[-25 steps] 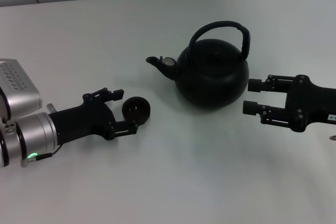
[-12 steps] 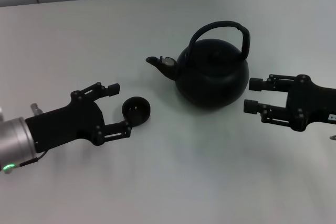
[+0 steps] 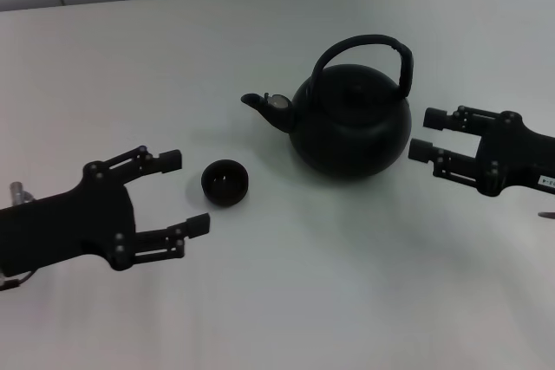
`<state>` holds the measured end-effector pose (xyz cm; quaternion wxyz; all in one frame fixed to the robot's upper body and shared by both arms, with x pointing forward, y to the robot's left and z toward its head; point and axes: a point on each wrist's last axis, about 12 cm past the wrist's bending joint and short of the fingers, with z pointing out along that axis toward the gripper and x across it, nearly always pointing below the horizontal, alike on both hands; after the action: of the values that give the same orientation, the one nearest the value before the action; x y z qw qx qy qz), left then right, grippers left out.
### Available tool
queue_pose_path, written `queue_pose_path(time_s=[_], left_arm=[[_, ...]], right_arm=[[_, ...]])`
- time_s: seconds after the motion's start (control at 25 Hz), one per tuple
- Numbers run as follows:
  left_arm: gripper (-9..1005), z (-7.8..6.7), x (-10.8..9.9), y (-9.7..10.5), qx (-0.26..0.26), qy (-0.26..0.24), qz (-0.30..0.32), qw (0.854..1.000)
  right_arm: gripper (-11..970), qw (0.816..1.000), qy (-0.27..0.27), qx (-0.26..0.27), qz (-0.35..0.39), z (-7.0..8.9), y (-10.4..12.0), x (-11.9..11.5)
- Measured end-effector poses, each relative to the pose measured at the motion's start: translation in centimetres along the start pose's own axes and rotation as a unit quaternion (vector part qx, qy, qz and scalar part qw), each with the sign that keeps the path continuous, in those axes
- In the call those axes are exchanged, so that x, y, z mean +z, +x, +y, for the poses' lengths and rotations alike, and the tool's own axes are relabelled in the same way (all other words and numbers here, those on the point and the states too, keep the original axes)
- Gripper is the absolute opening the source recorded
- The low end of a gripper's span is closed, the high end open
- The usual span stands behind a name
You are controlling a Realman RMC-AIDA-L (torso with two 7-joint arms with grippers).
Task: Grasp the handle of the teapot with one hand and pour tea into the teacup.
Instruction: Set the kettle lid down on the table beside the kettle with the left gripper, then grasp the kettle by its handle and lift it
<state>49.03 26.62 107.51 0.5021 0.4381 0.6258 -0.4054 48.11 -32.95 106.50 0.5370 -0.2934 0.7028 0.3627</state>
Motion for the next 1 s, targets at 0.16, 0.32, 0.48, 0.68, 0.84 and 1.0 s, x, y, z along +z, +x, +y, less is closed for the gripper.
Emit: queue_pose_path(time_s=[0.16, 0.32, 0.48, 0.68, 0.84, 1.0], left_arm=[[871, 0.2, -0.9, -0.1, -0.011, 0.002, 0.010, 1.000], [870, 0.3, -1.5, 0.0, -0.023, 0.010, 0.032, 0.999], [870, 0.6, -1.7, 0.1, -0.023, 0.020, 0.056, 0.998], [870, 0.9, -1.9, 0.0, -0.026, 0.021, 0.066, 0.997], [870, 1.3, -2.4, -0.5, -0.029, 0.017, 0.064, 0.997], [870, 1.6, -2.9, -0.8, -0.029, 0.000, 0.052, 0.998]], right_arm=[[569, 1.000, 0.021, -0.002, -0.015, -0.1, 0.5, 0.1], [568, 0.999, 0.036, 0.010, -0.018, -0.2, 1.1, 0.4], [567, 0.998, 0.051, 0.023, -0.037, -0.2, 1.5, 1.1], [566, 0.993, 0.091, 0.043, -0.065, -0.6, 1.9, 1.4], [565, 0.988, 0.127, 0.061, -0.063, -1.1, 2.5, 1.5], [564, 0.984, 0.147, 0.076, -0.062, -1.5, 2.9, 2.0]])
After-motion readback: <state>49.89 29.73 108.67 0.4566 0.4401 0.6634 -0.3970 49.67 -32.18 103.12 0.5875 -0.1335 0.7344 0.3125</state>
